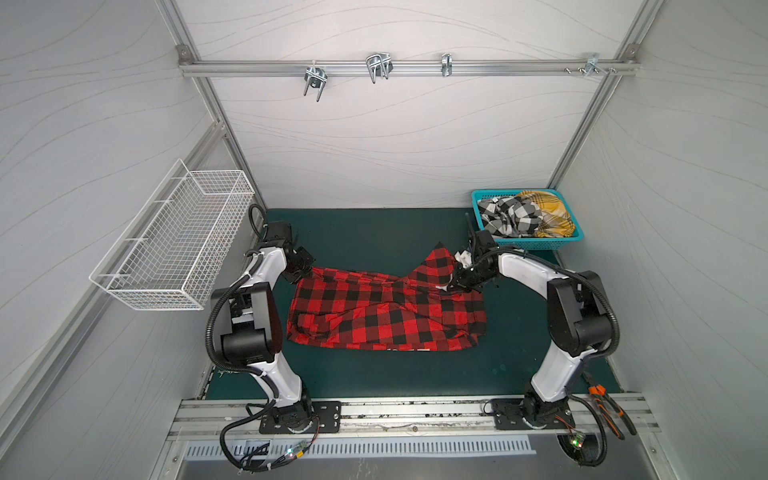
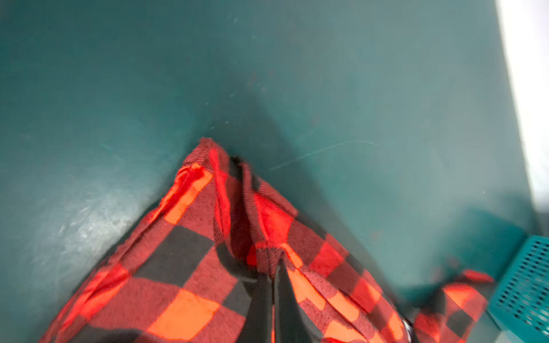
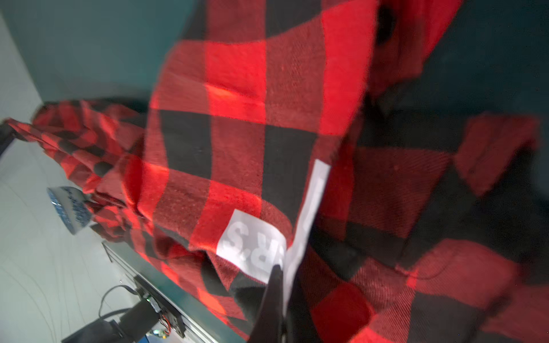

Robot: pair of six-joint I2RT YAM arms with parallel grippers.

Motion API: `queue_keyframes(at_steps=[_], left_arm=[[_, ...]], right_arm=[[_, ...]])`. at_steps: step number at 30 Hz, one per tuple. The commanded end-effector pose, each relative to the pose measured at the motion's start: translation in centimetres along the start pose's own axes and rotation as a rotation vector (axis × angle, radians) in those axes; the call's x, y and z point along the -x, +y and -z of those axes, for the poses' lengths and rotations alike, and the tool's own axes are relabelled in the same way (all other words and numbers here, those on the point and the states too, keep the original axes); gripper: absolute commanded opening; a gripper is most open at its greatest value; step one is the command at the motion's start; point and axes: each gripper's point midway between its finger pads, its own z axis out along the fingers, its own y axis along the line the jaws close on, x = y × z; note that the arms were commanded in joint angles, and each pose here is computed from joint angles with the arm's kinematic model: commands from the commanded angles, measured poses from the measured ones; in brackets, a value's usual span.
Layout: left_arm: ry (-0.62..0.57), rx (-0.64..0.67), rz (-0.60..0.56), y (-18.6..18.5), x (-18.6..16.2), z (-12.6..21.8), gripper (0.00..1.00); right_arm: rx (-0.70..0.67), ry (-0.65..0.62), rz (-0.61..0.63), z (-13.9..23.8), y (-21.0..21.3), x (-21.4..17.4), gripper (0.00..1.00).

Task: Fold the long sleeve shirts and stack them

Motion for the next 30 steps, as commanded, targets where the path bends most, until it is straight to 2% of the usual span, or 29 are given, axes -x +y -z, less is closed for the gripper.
queue_keyframes(at_steps=[1,7,13,16,19,21,24,25,28,30], left_arm=[[-0.009,0.019,0.001,0.5,0.6,0.2,0.0],[0.034,0.114,0.009,4.1,-1.7,-2.0,0.0],[0.043,0.176,0.01,6.4,-3.4,-2.1,0.0],[0.07,0.195,0.026,7.3,-4.5,-2.6,0.0],[0.097,0.18,0.035,7.0,-5.1,-2.6,0.03],[0.077,0.172,0.042,6.7,-4.7,-1.6,0.26],[0.006,0.167,0.034,5.5,-3.1,1.3,0.42],[-0.022,0.158,0.029,4.9,-2.5,2.5,0.44],[-0.093,0.136,0.009,3.0,-0.9,5.9,0.48],[-0.115,0.111,-0.017,1.3,-0.5,7.2,0.46]], right_arm=[[-0.041,-0.05,-0.009,2.3,0.0,0.5,0.0],[-0.092,-0.009,0.003,0.8,-1.9,-1.4,0.0],[-0.129,0.089,-0.003,-3.2,-3.6,-4.5,0.0],[-0.15,0.097,-0.008,-3.4,-3.9,-4.6,0.0],[-0.158,0.067,0.002,-2.2,-3.3,-4.0,0.25],[-0.175,0.053,0.025,-0.8,-2.7,-3.6,0.41],[-0.213,0.019,0.045,1.9,-2.0,-3.3,0.5],[-0.225,0.006,0.047,2.8,-1.8,-3.2,0.52],[-0.278,-0.038,0.035,5.7,-1.7,-2.2,0.64],[-0.284,-0.062,0.013,7.0,-1.6,-0.9,0.72]])
